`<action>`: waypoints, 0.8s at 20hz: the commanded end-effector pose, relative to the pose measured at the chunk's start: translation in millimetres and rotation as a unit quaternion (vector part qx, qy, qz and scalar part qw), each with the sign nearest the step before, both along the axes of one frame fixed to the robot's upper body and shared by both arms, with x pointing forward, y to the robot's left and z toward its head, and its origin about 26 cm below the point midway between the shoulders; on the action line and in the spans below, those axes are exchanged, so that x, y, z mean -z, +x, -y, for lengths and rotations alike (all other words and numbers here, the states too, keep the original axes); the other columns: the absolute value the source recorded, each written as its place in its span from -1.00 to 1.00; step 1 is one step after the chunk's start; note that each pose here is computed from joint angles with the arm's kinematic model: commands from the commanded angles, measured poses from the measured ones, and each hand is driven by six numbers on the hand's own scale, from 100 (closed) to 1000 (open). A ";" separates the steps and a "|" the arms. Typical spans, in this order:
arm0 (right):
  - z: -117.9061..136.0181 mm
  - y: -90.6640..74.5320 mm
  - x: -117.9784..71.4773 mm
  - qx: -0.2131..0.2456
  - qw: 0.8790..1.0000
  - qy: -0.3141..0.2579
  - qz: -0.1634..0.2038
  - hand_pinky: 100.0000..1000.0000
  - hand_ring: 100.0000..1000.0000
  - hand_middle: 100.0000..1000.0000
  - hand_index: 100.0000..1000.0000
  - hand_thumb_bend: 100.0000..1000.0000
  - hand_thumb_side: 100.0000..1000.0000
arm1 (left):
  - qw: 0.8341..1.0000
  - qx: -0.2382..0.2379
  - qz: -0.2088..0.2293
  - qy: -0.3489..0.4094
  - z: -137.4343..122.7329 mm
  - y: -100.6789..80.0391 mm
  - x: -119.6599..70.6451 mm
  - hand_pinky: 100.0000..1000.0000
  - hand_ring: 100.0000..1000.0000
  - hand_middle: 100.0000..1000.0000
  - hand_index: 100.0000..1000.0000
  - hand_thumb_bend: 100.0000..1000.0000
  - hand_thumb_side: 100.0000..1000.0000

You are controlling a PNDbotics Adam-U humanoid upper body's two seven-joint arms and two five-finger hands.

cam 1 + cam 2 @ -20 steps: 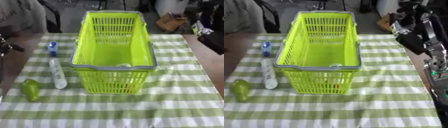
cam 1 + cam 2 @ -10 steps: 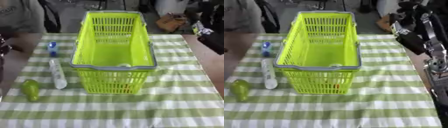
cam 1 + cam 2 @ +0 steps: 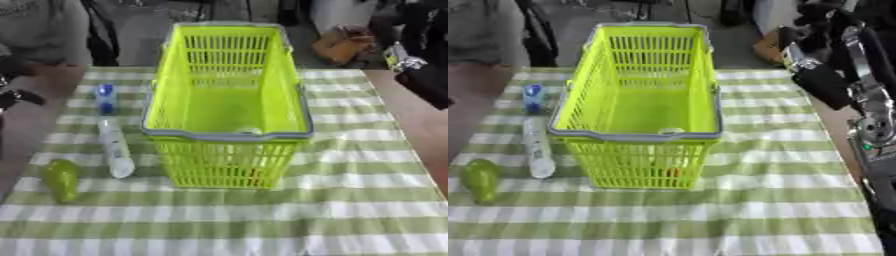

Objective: Pick up objects on the table and place them in the box.

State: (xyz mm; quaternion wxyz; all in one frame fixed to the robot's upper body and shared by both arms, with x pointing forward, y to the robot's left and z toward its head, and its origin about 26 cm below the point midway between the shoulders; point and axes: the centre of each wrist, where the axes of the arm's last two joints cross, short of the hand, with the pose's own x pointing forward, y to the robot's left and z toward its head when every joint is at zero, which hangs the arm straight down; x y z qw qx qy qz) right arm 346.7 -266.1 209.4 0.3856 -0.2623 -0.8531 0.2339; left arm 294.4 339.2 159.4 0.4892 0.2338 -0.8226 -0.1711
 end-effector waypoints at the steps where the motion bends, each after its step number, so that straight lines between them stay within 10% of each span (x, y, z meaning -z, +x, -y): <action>1: 3.0 -1.1 -7.6 -0.001 1.000 -0.003 0.010 0.14 0.04 0.36 0.68 -0.54 0.12 | 0.992 -0.065 -0.038 0.097 -11.4 -1.7 -8.9 -0.09 0.55 0.20 0.57 -0.68 0.91; 6: 3.1 -0.7 -8.1 -0.001 1.000 -0.005 0.010 0.14 0.04 0.36 0.68 -0.54 0.12 | 0.958 -0.175 -0.132 0.185 -13.3 -8.8 5.2 -0.04 0.58 0.32 0.59 -0.29 0.75; 16: 2.0 -0.4 -7.2 -0.005 1.000 -0.007 0.007 0.14 0.04 0.36 0.69 -0.55 0.12 | 0.888 -0.248 -0.249 0.298 -14.7 -13.1 27.8 0.06 0.61 0.46 0.65 0.18 0.68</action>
